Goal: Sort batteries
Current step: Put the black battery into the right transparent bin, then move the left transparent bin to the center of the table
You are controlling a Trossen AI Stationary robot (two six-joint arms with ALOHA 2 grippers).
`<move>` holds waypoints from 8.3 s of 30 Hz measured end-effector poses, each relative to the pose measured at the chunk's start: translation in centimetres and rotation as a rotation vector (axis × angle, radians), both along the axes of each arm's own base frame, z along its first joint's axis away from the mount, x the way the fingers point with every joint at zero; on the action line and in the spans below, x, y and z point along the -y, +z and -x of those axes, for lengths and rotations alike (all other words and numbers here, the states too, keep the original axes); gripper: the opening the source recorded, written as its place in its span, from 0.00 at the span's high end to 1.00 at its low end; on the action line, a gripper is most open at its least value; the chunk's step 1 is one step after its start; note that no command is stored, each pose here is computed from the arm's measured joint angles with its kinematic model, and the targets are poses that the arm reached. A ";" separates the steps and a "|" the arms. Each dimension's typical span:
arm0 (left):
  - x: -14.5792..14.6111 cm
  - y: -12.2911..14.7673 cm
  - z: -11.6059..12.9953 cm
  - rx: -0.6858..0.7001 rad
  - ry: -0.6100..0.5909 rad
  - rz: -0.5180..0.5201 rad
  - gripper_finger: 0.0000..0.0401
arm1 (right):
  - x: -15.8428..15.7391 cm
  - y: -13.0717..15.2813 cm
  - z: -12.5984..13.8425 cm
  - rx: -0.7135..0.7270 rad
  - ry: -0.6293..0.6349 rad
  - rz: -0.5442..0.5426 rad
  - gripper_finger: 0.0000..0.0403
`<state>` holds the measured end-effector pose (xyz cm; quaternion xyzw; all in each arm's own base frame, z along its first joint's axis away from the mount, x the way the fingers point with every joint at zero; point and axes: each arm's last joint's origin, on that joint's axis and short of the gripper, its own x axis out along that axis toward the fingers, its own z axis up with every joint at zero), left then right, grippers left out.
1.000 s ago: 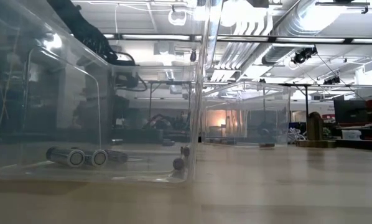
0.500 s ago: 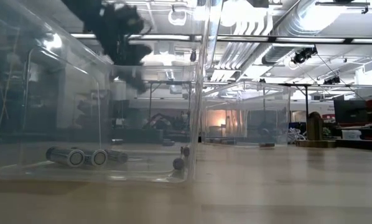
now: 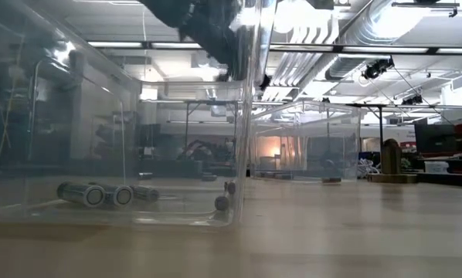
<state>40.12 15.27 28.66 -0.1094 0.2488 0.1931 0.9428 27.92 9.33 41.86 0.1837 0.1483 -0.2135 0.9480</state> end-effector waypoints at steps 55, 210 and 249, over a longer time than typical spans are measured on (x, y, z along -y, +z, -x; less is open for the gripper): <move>3.9 -17.2 16.7 -0.615 0.543 0.410 0.61 | 1.2 0.1 -0.4 0.011 -0.064 0.037 0.51; -4.8 -16.1 4.0 -0.883 -0.108 0.105 0.59 | 1.4 -0.2 -1.0 0.042 -0.114 -0.038 0.51; 1.5 0.3 0.1 0.064 -0.168 -0.038 0.46 | 1.4 0.1 -1.2 0.044 -0.094 0.052 0.51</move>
